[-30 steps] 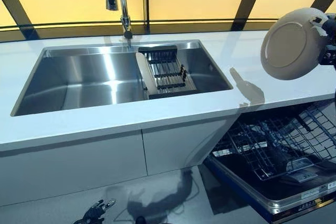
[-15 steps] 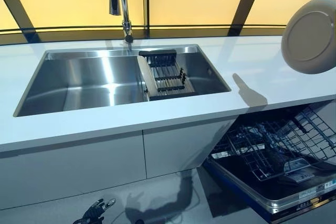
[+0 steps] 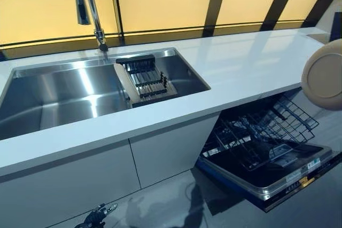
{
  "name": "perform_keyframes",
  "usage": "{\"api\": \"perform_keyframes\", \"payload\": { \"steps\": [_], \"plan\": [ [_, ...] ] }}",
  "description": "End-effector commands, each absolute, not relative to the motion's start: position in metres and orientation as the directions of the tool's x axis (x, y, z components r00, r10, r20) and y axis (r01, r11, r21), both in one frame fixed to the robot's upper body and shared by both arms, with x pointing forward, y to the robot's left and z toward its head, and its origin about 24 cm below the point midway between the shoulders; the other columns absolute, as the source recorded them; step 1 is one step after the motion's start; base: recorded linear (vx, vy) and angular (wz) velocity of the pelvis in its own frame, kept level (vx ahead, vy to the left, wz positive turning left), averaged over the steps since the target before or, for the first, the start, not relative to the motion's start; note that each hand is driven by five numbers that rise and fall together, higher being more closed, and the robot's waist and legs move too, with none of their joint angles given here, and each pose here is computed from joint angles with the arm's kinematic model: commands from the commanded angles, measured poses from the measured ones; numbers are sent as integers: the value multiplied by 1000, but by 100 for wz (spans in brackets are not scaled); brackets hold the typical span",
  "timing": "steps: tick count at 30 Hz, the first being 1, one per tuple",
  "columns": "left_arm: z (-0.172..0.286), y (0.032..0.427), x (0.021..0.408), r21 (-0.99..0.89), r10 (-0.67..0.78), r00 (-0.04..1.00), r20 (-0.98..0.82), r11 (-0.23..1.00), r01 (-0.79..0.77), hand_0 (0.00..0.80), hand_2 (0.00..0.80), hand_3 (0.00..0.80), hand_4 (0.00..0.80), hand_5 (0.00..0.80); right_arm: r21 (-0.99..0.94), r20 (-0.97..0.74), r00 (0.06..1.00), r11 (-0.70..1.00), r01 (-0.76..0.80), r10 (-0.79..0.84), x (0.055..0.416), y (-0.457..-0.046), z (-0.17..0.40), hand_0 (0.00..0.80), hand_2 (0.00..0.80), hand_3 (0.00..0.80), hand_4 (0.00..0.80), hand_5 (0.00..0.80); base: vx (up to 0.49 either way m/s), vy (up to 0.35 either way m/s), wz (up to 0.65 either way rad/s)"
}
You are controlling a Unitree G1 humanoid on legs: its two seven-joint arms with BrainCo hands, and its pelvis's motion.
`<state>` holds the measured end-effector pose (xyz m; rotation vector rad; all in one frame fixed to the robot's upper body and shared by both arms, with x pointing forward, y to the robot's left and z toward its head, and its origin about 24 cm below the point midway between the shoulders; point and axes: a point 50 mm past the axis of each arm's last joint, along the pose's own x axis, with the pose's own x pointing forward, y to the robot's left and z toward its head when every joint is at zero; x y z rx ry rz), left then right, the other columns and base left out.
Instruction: Take plates into dishwasher
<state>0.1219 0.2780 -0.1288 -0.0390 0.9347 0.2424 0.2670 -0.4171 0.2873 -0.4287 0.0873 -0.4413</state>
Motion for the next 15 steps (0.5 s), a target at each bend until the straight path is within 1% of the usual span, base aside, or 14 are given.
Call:
{"api": "perform_keyframes", "payload": {
  "steps": [1, 11, 15],
  "plan": [
    [-122, 293, 128, 127, 225, 581, -782, 971, -204, 0, 0, 0, 0, 0, -459, 120, 898, 778, 429, -424, 254, -420, 317, 800, 800, 800, 800, 800, -9, -23, -5],
    [-121, 290, 133, 110, 214, 596, -774, 972, -207, 0, 0, 0, 0, 0, -497, 12, 933, 808, 317, -360, 258, -418, 280, 800, 800, 800, 800, 800, 5, -18, 0],
    [-122, 289, 132, 108, 206, 595, -777, 975, -196, 0, 0, 0, 0, 0, -522, 10, 936, 796, 306, -353, 265, -415, 272, 800, 800, 800, 800, 800, -3, -43, 0]
  ]
}}
